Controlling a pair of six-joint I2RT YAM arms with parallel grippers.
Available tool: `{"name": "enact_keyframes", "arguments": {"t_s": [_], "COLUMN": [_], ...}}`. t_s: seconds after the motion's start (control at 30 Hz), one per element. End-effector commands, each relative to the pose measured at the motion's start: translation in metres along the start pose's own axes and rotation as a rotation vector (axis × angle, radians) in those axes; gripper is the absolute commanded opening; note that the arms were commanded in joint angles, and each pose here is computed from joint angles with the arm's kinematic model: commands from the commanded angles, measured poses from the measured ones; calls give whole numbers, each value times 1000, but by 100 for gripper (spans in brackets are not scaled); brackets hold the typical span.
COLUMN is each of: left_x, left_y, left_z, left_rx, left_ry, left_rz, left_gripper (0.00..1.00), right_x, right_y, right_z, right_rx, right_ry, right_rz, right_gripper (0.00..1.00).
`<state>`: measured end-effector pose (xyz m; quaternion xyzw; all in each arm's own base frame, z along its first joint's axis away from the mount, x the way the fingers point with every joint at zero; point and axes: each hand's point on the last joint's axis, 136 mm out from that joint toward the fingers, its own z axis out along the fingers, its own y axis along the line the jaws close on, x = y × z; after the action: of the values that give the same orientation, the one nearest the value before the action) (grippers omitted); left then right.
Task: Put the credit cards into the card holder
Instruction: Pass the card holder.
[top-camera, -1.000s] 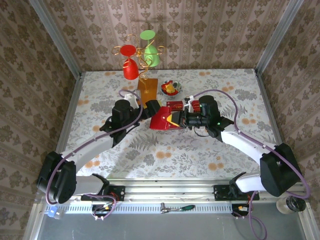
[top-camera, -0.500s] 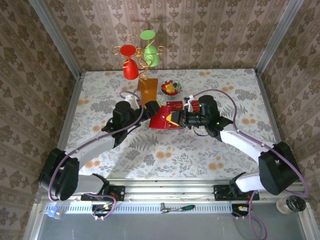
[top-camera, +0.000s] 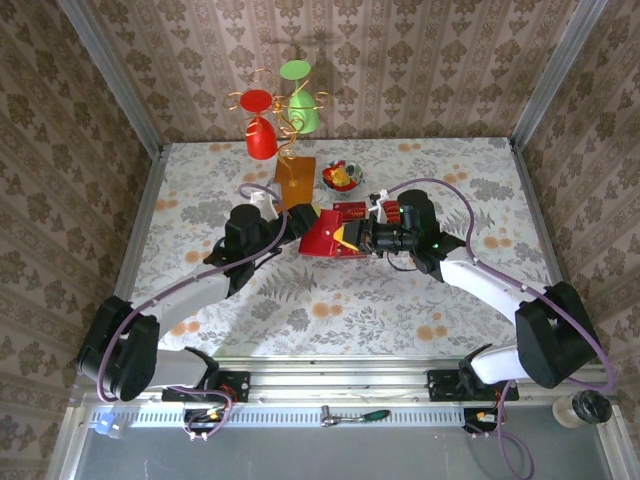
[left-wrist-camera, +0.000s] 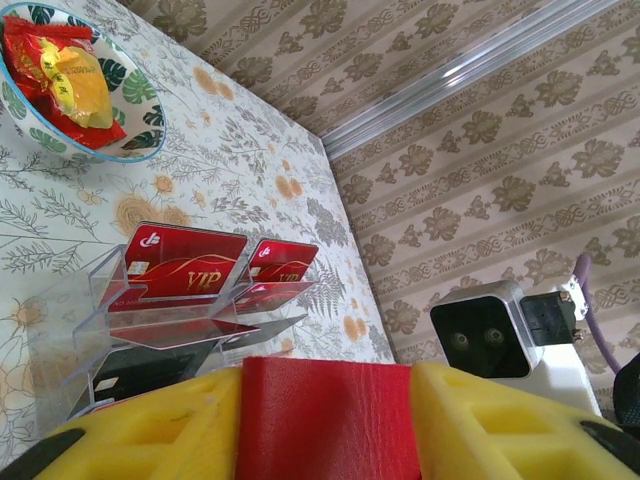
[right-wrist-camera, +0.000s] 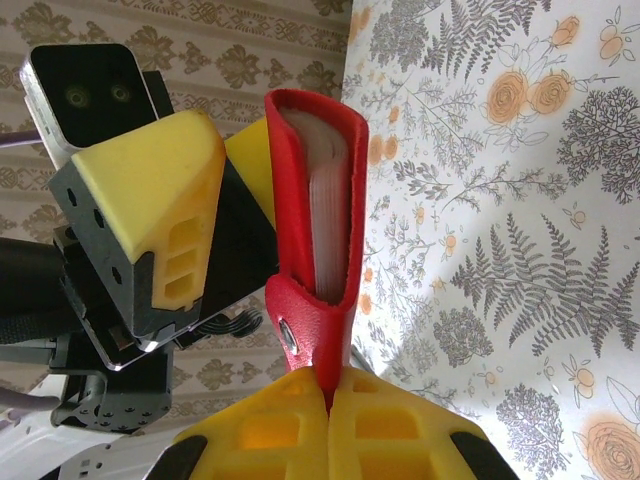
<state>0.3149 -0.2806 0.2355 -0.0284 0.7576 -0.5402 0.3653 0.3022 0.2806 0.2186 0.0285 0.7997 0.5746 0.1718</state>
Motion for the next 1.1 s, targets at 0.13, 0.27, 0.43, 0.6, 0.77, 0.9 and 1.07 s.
{"name": "enact_keyframes", "arguments": {"t_s": [0.13, 0.27, 0.43, 0.6, 0.77, 0.9, 1.07], "left_x": [0, 0, 1, 2, 0, -3, -2], "left_y": [-16, -17, -15, -10, -4, 8, 10], "left_z": [0, 1, 1, -3, -10, -16, -17], "left_rx": [72, 75, 72, 56, 28, -18, -38], "left_ry": [-3, -2, 0, -19, -60, -110, -135], "left_rz": [14, 13, 12, 10, -1, -39, -55], "left_gripper": [33, 24, 11, 0, 0, 0, 0], "right_x": [-1, -1, -3, -6, -6, -4, 1], "right_y": [-3, -4, -3, -18, -40, -43, -33], "right_z": [4, 4, 4, -8, -32, -36, -23], "right_rx": [-22, -20, -18, 71, 338, 481, 603], "right_ry": [22, 22, 18, -8, -61, -74, -59], "right_rz": [0, 2, 3, 0, -111, -196, -325], "right_gripper": [0, 0, 0, 40, 55, 63, 68]}}
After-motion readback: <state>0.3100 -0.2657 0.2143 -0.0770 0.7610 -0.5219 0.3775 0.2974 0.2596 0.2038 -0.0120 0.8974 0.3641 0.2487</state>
